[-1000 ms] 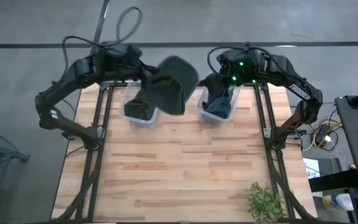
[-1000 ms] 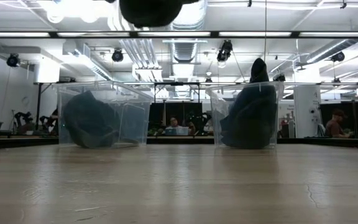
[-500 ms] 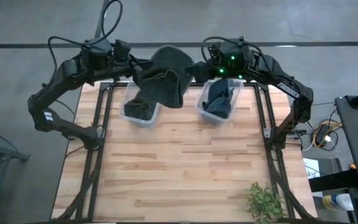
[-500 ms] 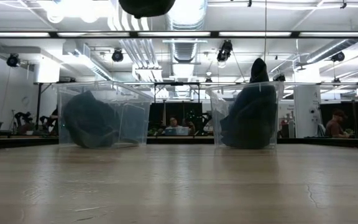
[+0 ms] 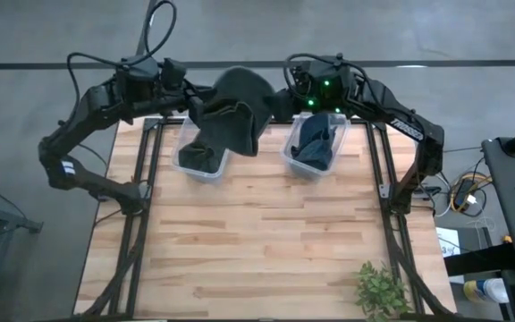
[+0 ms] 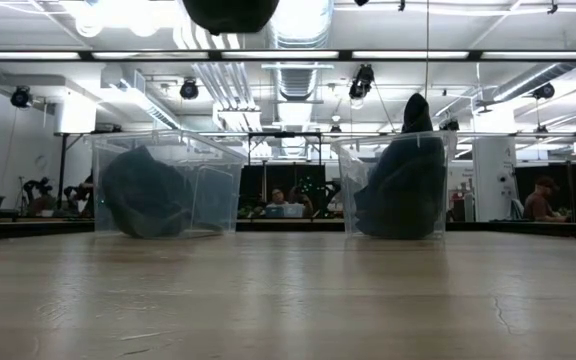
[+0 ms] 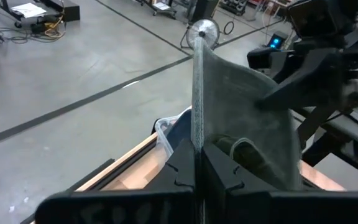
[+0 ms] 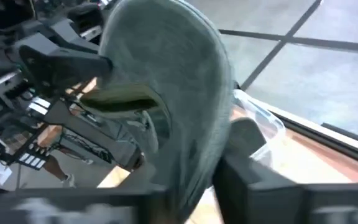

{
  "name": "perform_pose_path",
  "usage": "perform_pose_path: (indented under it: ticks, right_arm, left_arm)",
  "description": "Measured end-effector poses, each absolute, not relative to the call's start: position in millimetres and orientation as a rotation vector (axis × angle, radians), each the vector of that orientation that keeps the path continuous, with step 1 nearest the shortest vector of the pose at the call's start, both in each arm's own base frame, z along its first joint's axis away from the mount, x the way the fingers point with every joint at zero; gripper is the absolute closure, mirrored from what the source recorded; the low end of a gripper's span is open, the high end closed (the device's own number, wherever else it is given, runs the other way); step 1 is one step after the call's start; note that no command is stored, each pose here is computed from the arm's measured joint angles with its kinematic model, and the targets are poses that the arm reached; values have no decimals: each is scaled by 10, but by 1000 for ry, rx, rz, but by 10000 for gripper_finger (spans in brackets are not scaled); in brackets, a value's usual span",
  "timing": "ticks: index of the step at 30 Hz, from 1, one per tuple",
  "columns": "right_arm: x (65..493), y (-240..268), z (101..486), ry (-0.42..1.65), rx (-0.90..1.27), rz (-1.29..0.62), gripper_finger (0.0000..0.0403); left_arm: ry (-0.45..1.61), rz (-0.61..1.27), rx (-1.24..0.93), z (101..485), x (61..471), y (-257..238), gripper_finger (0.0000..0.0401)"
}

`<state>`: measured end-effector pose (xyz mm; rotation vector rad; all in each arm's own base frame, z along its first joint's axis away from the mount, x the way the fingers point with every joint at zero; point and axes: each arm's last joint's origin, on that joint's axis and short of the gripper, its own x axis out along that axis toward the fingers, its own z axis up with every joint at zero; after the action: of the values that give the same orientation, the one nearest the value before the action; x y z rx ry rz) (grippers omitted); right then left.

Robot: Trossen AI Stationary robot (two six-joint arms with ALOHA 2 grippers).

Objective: Pick & Place hat
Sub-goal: Put the gray cap into the left transparent bin

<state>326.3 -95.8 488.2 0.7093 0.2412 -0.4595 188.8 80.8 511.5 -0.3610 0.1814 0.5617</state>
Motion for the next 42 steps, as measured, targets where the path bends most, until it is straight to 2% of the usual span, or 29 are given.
perform_pose_path:
  ticks: [2,5,10,14,18,25,31,42]
  right_arm:
    - [3288,-973,4868,243,694,-457,377]
    - [3317,-989,4838,256,687,-458,388]
    - [3322,-994,4839,261,658,-443,392]
    - [3328,-988,4829,272,653,-431,392]
    - [3339,-988,4812,279,658,-422,393]
    - [3429,-1038,4738,277,699,-418,393]
    - [3605,-1091,4578,321,736,-383,394]
    - [4117,-1396,4253,230,877,-242,394]
  left_arm:
    - [186,559,-351,5115,1883,806,396]
    - [212,560,-338,5096,1874,802,388]
    - [263,596,-423,5026,1846,830,367]
    - [330,586,-407,4973,1829,837,348]
    - [345,581,-337,4984,1790,838,316]
    - [285,762,-114,5128,1608,825,264]
    - [165,782,-67,5294,1401,743,260]
    - [80,776,-116,5371,1149,626,259]
